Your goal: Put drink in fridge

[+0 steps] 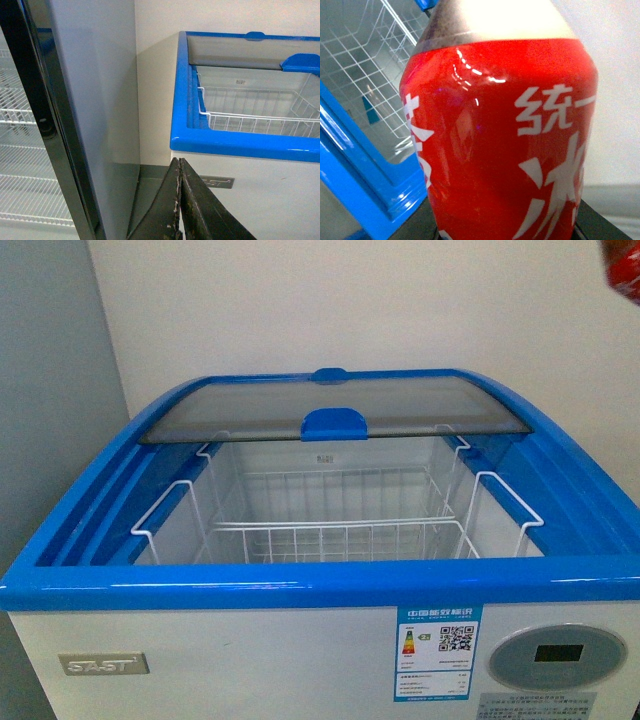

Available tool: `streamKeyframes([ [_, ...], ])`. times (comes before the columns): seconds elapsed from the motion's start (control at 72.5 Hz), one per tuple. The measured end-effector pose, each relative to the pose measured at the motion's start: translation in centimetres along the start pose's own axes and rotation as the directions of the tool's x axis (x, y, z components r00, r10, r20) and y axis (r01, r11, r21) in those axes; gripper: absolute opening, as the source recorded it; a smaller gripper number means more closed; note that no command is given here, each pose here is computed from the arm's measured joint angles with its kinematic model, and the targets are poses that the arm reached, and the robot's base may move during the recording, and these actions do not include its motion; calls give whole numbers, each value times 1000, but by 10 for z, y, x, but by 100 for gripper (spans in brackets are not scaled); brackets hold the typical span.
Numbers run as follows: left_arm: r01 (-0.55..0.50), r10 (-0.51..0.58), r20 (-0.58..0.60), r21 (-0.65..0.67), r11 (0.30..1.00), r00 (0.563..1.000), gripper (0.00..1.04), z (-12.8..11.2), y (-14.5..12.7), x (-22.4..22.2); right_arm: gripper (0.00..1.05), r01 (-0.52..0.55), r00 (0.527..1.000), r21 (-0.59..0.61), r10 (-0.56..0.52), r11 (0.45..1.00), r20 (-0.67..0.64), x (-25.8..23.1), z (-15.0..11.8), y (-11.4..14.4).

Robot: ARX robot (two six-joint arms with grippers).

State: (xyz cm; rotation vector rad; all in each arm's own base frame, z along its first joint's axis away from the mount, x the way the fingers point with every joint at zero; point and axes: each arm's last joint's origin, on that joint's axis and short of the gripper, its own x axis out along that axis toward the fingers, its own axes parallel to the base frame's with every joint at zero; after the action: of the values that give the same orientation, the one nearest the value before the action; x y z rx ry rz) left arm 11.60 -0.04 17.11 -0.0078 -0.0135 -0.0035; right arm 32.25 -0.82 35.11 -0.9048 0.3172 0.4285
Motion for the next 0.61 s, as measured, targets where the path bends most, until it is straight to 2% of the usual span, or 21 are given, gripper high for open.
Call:
streamKeyframes([
  [0.11, 0, 0, 0, 0, 1000, 1000, 3, 0, 0, -3, 37, -49, 998, -181, 53, 982, 17, 29, 15, 13],
  [0.262, 0, 0, 1, 0, 1000, 1000, 3, 0, 0, -5, 37, -109, 992, -323, 125, 940, 31, 60, 30, 36],
  [0.427, 0, 0, 0, 0, 1000, 1000, 3, 0, 0, -8, 37, -144, 984, -393, 174, 908, 40, 94, 42, 59],
  [0.51, -1, 1, -34, 1, 1000, 999, 3, -5, 0, -15, 37, -143, 984, -404, 174, 904, 41, 107, 45, 65],
  [0.607, 0, 0, -7, 1, 1000, 1000, 3, -3, 0, -18, 37, -153, 984, -423, 178, 893, 20, 122, 44, 70],
])
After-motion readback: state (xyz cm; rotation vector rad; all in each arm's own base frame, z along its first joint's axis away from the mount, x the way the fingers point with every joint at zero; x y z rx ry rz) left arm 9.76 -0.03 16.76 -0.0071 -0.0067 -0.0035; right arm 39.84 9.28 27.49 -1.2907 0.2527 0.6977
